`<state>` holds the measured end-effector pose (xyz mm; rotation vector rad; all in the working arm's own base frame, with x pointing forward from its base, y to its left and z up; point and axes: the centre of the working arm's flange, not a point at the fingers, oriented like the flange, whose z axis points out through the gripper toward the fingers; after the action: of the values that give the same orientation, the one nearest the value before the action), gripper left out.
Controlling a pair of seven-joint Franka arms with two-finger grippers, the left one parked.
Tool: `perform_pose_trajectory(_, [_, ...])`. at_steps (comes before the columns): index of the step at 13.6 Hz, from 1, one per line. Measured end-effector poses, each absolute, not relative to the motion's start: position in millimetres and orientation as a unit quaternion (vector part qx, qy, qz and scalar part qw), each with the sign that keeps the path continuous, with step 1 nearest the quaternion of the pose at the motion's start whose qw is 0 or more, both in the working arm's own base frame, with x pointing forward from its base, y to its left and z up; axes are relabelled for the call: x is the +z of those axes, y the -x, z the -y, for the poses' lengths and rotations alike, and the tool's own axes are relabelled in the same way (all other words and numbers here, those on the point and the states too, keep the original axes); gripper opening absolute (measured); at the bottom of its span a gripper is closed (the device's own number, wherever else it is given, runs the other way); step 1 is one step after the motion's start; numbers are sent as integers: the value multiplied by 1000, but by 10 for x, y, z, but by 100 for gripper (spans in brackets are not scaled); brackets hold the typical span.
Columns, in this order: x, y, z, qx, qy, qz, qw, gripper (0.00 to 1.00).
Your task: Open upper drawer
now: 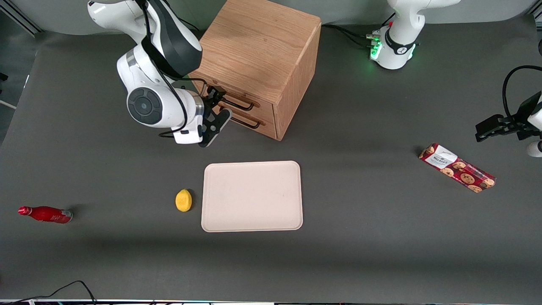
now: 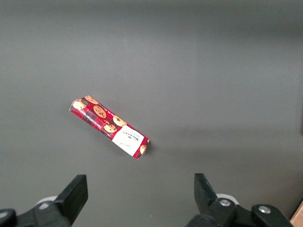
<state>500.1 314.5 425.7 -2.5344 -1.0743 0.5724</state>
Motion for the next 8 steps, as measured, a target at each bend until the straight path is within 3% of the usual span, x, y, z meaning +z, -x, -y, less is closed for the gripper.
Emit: perform_pose_trajectory(8, [3942, -4918, -3151, 233, 883, 363, 187, 100])
